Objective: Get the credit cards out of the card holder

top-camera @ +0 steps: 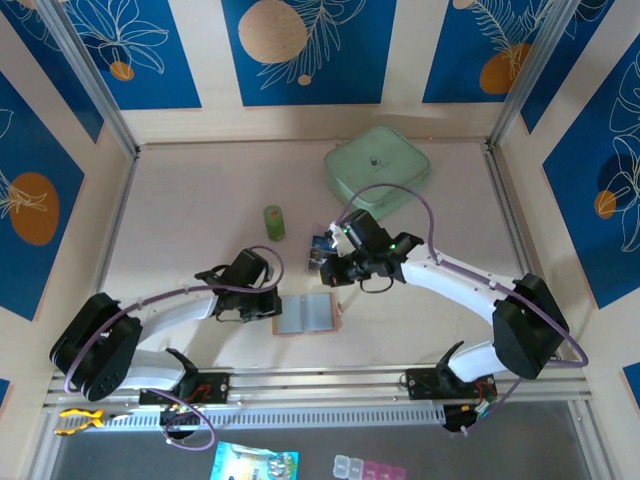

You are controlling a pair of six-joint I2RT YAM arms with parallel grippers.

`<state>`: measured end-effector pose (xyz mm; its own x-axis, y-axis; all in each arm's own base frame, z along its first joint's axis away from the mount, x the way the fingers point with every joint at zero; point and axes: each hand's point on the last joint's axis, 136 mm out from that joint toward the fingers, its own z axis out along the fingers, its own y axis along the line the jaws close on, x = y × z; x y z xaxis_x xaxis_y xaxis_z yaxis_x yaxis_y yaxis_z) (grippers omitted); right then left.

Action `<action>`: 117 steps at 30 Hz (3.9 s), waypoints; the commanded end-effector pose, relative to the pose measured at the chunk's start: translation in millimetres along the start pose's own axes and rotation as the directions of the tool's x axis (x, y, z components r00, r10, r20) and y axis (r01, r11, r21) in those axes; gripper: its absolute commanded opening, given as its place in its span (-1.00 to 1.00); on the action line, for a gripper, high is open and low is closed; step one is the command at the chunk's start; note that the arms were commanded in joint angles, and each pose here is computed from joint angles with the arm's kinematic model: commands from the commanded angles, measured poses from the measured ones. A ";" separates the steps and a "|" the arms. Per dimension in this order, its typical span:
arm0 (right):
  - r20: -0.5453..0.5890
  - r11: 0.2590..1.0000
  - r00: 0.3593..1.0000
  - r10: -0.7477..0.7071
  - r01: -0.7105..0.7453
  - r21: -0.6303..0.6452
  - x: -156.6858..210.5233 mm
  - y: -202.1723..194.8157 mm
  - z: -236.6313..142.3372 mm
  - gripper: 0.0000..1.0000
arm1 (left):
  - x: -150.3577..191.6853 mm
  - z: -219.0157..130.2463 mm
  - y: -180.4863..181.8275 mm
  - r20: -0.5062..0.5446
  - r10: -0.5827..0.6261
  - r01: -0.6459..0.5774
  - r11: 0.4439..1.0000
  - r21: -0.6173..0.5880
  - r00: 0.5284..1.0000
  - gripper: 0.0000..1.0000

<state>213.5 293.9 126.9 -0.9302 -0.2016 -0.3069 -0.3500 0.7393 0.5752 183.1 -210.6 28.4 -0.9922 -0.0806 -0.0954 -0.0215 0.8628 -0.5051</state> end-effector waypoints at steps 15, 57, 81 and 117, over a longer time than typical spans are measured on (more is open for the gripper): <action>-0.212 0.987 0.965 0.157 -0.161 -0.001 35.2 32.0 85.3 -0.49 | 11.7 2.9 22.1 -0.015 -0.013 0.012 0.998 -0.062 1.000 -0.89; -0.027 0.978 0.992 0.123 -0.117 0.175 8.8 -31.8 10.6 -0.01 | -28.5 -49.1 17.7 0.153 0.123 -0.094 0.979 -0.183 0.981 -0.60; 0.521 0.817 0.830 0.199 -0.434 0.379 -61.4 -285.7 -136.4 0.99 | -159.1 -141.2 132.4 0.499 0.288 0.131 0.750 -0.648 0.817 0.99; 0.707 0.834 0.622 -0.337 -0.152 0.531 -105.4 -282.7 -127.2 0.98 | -231.2 -132.2 138.9 0.728 0.559 -0.008 0.795 -0.607 0.396 0.99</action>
<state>390.3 22.3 78.5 -0.4415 0.0987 -0.8918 -0.0609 0.9884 0.1395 387.6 -5.7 81.8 -0.3695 0.0915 -0.9247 -0.0936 0.9864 0.1350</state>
